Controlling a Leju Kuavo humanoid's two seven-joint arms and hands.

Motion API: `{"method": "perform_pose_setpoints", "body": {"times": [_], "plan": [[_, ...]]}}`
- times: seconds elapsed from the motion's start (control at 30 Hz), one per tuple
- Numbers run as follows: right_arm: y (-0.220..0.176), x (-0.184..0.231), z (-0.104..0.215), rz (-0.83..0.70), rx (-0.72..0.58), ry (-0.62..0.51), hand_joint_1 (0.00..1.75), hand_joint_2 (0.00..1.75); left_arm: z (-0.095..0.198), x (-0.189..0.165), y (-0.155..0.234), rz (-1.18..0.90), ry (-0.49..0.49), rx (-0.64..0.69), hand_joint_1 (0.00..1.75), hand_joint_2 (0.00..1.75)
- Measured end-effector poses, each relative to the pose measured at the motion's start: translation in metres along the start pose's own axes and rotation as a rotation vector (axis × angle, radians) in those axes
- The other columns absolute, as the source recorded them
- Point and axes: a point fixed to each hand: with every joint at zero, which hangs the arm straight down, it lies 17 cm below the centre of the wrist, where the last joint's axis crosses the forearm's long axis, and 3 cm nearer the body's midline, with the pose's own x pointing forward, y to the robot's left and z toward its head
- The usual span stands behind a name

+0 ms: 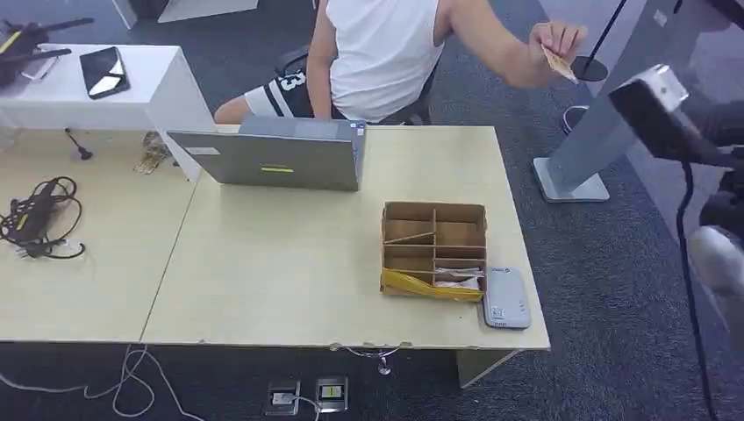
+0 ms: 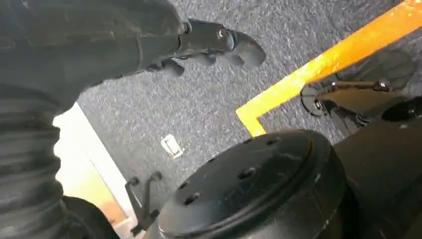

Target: Pass the card to the sensor for recognition and then transmit it.

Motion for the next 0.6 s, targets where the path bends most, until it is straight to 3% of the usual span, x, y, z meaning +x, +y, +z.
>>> {"method": "perform_pose_setpoints", "body": {"times": [0.3, 0.6], "plan": [[0.048, 0.087, 0.028, 0.055, 0.128, -0.216, 0.0, 1.75, 0.0, -0.002, -0.001, -0.019, 0.004, -0.001, 0.0, 1.75], [0.088, 0.139, 0.054, 0.115, 0.255, -0.357, 0.0, 1.75, 0.0, -0.006, 0.0, -0.041, 0.014, 0.003, 0.0, 1.75]]}}
